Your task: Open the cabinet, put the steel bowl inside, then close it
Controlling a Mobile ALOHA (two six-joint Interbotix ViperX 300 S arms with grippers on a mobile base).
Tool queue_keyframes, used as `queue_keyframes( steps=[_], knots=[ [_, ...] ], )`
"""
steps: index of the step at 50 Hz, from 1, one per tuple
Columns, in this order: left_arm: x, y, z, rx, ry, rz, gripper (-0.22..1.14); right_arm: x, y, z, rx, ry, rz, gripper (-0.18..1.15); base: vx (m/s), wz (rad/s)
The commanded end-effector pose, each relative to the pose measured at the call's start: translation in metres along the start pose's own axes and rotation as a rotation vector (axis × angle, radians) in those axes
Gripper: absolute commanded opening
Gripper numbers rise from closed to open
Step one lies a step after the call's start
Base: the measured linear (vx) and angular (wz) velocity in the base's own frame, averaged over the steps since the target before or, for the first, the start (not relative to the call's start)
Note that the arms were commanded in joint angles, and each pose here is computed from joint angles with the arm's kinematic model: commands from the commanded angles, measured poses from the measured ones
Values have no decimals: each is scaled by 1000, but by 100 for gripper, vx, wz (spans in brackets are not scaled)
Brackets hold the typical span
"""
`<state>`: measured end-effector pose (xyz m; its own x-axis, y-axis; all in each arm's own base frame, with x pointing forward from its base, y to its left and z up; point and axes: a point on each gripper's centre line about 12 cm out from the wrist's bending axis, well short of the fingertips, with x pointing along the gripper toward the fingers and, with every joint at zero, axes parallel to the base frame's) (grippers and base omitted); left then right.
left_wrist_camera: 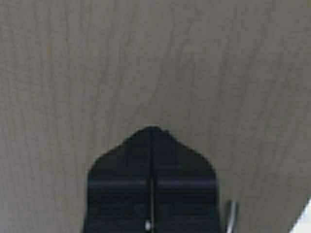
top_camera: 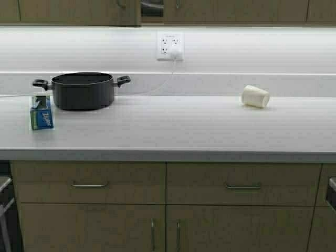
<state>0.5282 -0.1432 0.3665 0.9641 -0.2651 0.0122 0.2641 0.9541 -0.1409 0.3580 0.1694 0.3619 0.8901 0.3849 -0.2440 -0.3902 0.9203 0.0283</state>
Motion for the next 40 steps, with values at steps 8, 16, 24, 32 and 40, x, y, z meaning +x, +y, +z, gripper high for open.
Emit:
queue_keyframes(
  steps=[8,16,24,32,40],
  knots=[
    [-37,0,22,20,-20,3,4,-1,0,10,6,-30,2,6,1,-1],
    [-77,-1,26,24,-29,0,4,-2,-1,8,5,-25,2,6,0,-1],
    [-116,-1,26,73,-23,-2,4,-1,-1,6,3,-19,1,6,0,0],
    [-143,0,17,99,0,0,4,2,0,5,3,-16,2,6,0,0],
    [-156,1,3,98,31,2,4,5,-1,2,-1,-5,-1,6,1,3]
  ],
)
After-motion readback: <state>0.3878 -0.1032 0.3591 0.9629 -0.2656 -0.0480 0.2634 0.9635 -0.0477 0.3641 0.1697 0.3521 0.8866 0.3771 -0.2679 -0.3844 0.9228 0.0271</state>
